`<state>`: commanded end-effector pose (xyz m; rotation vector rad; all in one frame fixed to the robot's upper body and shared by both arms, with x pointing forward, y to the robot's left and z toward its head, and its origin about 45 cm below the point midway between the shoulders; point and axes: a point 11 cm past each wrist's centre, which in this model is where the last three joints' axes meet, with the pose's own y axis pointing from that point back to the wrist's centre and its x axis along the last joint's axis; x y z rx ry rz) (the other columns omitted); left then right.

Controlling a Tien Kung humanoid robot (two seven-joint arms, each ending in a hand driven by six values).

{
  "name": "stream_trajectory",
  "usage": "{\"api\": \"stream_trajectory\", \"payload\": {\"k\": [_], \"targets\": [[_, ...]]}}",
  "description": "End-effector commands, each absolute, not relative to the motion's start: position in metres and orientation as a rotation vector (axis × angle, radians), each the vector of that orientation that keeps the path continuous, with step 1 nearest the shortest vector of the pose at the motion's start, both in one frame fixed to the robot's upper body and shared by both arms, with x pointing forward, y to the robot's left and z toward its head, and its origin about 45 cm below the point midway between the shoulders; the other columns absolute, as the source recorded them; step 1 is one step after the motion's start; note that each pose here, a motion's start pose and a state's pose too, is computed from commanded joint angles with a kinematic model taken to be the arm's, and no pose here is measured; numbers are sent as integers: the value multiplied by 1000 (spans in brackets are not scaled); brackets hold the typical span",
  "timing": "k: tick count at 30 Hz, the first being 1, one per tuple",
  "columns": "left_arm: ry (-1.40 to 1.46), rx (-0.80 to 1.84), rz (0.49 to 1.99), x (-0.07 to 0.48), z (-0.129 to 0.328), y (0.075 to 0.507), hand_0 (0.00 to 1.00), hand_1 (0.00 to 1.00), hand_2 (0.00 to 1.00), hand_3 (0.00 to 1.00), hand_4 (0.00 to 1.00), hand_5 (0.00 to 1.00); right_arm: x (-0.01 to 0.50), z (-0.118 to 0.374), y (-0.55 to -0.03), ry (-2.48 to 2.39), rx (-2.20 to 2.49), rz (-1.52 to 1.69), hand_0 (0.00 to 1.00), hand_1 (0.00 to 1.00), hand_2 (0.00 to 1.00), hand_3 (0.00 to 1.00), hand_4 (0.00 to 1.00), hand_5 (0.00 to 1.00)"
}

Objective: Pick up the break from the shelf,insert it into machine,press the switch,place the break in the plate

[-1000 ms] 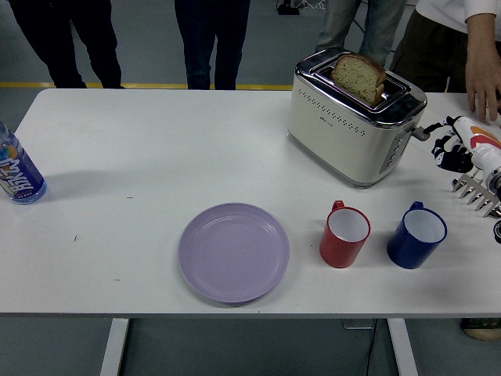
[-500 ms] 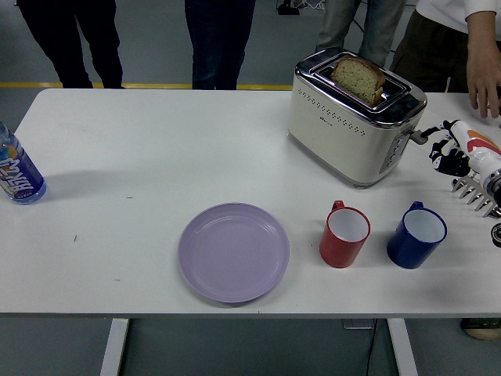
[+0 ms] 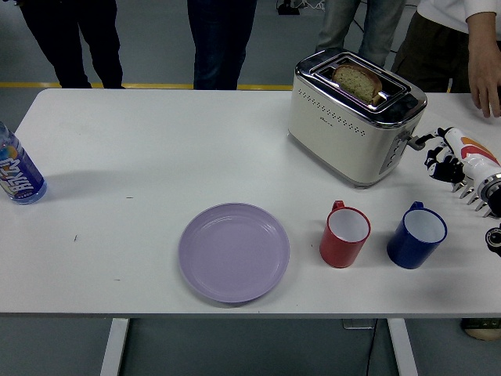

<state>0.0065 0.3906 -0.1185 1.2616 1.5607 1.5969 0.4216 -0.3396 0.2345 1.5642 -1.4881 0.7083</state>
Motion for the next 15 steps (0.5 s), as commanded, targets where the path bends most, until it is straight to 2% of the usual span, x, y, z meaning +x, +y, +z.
{"api": "stream_trajectory", "payload": {"k": [15], "targets": [[1558,1258,1595,8,-118,390,397,515,672,789,656,998,421,225,-342,-1494,1557,680,333,191,399,662,340,2]]}}
